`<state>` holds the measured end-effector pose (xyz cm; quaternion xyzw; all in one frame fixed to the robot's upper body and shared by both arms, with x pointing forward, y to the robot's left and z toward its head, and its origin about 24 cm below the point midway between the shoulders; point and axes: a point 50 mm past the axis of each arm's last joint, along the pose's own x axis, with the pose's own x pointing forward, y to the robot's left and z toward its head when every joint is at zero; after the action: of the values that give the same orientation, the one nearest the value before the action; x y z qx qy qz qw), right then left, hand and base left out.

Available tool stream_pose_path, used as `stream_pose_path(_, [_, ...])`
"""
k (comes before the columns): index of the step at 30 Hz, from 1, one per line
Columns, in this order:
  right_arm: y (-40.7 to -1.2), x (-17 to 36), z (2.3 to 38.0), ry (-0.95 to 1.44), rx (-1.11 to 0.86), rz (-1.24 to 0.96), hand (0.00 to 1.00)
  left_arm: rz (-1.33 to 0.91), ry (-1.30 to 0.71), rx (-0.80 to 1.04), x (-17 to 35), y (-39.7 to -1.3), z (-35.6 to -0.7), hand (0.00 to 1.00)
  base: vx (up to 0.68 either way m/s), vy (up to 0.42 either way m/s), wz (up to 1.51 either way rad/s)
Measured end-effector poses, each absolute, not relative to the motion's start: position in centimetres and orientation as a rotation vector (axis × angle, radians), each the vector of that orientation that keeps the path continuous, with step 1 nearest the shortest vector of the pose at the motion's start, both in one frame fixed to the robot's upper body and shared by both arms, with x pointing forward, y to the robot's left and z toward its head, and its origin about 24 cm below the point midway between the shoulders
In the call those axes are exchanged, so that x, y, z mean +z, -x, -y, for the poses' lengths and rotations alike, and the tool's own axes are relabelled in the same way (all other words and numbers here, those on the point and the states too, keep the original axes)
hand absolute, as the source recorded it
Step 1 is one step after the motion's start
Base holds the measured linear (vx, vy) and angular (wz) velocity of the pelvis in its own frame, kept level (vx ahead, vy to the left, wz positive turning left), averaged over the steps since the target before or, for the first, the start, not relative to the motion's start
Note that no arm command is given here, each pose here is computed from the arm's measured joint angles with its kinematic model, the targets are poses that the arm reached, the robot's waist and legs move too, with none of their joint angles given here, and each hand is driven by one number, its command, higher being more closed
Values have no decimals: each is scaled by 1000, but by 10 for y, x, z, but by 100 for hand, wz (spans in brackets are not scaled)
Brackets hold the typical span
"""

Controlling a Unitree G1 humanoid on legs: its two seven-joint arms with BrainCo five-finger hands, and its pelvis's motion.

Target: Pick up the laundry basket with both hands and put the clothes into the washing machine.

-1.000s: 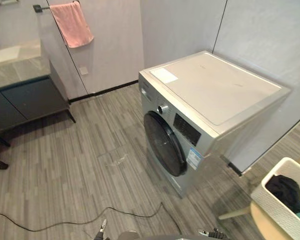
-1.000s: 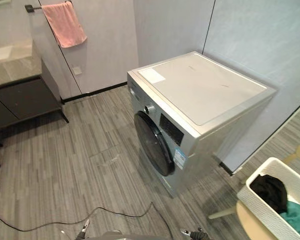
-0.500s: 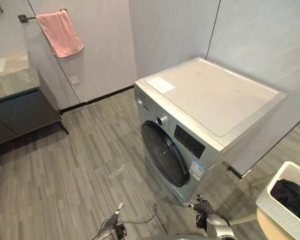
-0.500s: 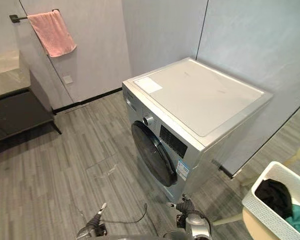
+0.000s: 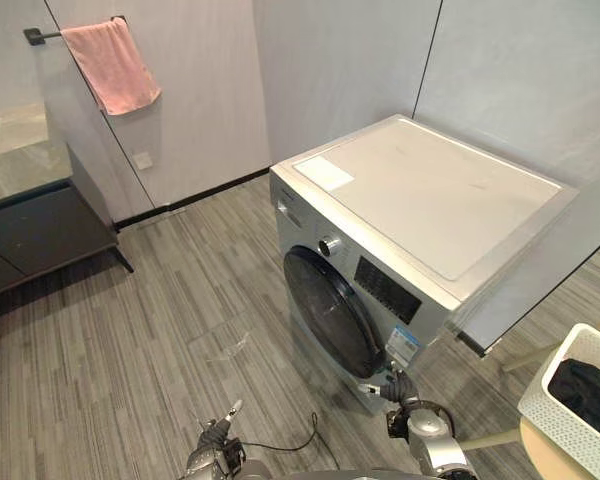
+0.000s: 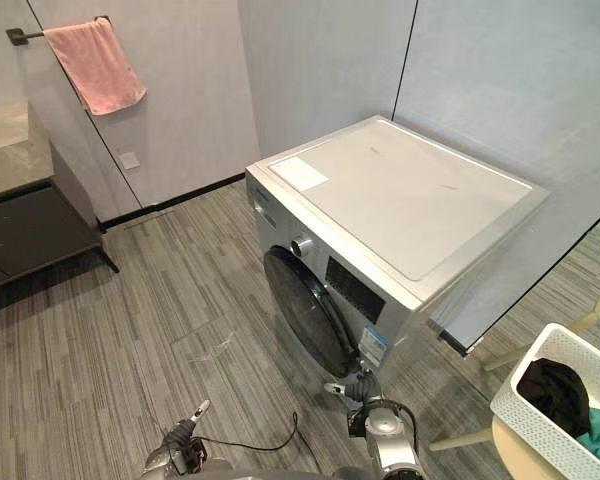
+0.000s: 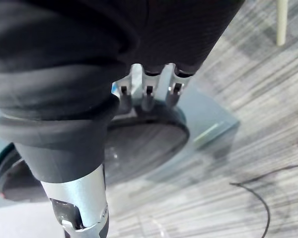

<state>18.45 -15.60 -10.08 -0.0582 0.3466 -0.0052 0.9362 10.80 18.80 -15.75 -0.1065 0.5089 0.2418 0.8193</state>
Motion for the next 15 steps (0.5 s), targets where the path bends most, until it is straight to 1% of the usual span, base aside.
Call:
stream_pose_path(1, [-179, -103, 167, 146, -27, -724, 0, -1112, 239, 490, -161, -104, -176, 0, 120, 493, 20])
stream_pose_path(2, [-177, -104, 168, 145, -28, -732, 0, -1118, 230, 480, -161, -103, -175, 0, 138, 624, 31])
stream_pose_path(4, [-175, -104, 165, 131, -32, -731, 0, -1120, 171, 449, -160, -104, -181, 0, 63, 428, 20])
stream_pose_path(6, [-182, -97, 149, 90, -9, -690, 0, -1126, 84, 429, -159, -101, -196, 0, -6, 311, -30])
stream_pose_path(9, [-194, -82, 144, 72, -6, -598, 0, -1134, 46, 461, -159, -93, -213, 0, -61, 84, -55])
stream_pose_path(12, [-209, -66, 150, 97, -15, -512, 0, -1149, 15, 487, -158, -85, -226, 0, -137, -66, -38])
stream_pose_path(14, [-212, -57, 164, 136, -49, -470, 0, -1186, 21, 486, -161, -79, -222, 0, -131, -120, -11])
stream_pose_path(15, [-213, -50, 181, 168, -98, -441, 0, -1207, 44, 471, -165, -74, -209, 0, -84, -71, 3])
